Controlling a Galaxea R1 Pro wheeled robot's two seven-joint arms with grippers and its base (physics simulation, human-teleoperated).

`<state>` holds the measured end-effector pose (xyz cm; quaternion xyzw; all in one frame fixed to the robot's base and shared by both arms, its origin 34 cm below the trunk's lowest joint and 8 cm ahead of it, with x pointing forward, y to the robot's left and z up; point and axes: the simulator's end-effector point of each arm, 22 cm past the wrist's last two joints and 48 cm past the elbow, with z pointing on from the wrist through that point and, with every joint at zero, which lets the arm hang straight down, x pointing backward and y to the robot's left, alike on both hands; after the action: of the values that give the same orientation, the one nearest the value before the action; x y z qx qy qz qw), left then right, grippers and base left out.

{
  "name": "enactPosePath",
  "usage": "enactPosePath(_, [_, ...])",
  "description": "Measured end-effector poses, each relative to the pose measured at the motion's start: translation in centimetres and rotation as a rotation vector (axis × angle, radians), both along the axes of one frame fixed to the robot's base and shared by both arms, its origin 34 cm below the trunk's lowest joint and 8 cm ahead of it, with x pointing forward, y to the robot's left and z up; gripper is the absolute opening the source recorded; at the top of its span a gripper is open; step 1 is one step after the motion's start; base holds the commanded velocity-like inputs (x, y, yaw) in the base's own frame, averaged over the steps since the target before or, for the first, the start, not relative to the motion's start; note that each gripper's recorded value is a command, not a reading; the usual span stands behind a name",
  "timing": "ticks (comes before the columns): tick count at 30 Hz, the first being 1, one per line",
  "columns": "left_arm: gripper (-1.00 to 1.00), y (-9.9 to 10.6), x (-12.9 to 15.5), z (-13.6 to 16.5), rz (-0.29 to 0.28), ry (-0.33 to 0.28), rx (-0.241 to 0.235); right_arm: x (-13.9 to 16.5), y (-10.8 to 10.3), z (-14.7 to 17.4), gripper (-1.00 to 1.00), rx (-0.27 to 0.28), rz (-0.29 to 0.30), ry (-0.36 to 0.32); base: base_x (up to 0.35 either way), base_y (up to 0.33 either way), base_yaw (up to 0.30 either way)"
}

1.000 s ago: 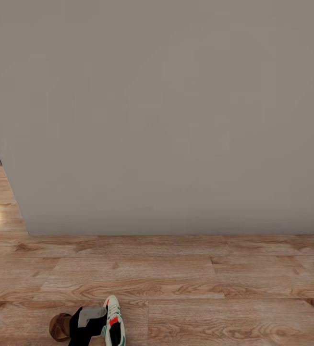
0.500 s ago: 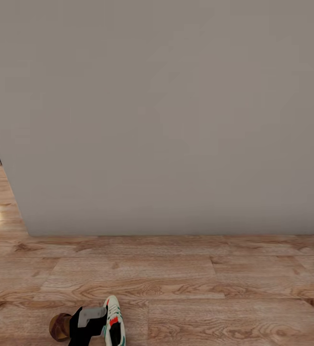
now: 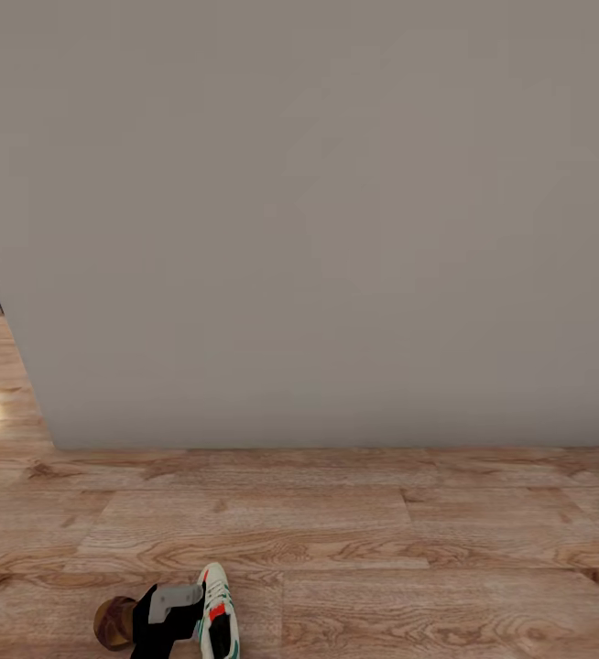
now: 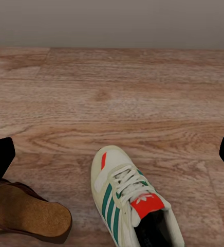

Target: Pick up the two gym shoes and the two sandals from the corridor floor and place them onto the hallstand (shoe rack) in the corridor, making sure they are on the rack and not on the floor. Arrange them so the two gym shoes are next to each other and the two sandals are next to each other.

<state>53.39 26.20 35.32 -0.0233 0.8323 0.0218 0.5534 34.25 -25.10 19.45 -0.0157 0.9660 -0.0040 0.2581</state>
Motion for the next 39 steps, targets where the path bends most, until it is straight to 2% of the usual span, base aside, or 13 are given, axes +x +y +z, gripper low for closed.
enactPosePath(10, [1.0, 0.0, 0.0, 0.0, 0.0, 0.001, 0.0, 0.0, 0.0, 0.0, 1.0, 0.0, 0.0, 0.0, 0.0, 0.0, 0.0])
enactPosePath(17, [1.0, -0.9, 0.0, -0.1, -0.001, 0.005, -0.014, 0.6, 0.0, 0.4, 1.0, -0.001, -0.001, -0.013, 0.0, 0.0, 0.0])
enactPosePath(23, [1.0, -1.7, 0.0, -0.5, -0.002, 0.035, -0.028, 6.4, -0.2, 4.4, 1.0, 0.0, -0.009, -0.137, 0.0, 0.0, 0.0])
enactPosePath(24, [1.0, -2.2, 0.2, -0.9, -0.006, 0.066, -0.035, 8.7, -0.3, 6.5, 1.0, -0.001, -0.011, -0.161, 0.0, 0.0, 0.0])
enactPosePath(26, [1.0, -2.6, 0.3, -1.2, -0.01, 0.091, -0.04, 11.0, -0.4, 9.1, 1.0, -0.003, -0.015, -0.17, 0.0, 0.0, 0.0])
enactPosePath(27, [1.0, -2.6, 0.3, -1.2, -0.01, 0.091, -0.04, 11.0, -0.4, 9.2, 1.0, -0.003, -0.015, -0.171, 0.0, 0.0, 0.0])
enactPosePath(32, [1.0, -2.9, 0.4, -1.4, -0.014, 0.108, -0.042, 14.2, -0.6, 14.7, 1.0, -0.004, -0.022, -0.181, 0.0, 0.0, 0.0])
enactPosePath(34, [1.0, -3.0, 0.4, -1.4, -0.014, 0.112, -0.043, 15.6, -0.6, 17.9, 1.0, -0.001, -0.022, -0.203, 0.0, 0.0, 0.0])
enactPosePath(39, [1.0, -3.0, 0.4, -1.4, -0.015, 0.113, -0.043, 16.5, -0.6, 20.1, 1.0, 0.0, -0.023, -0.228, 0.0, 0.0, 0.0])
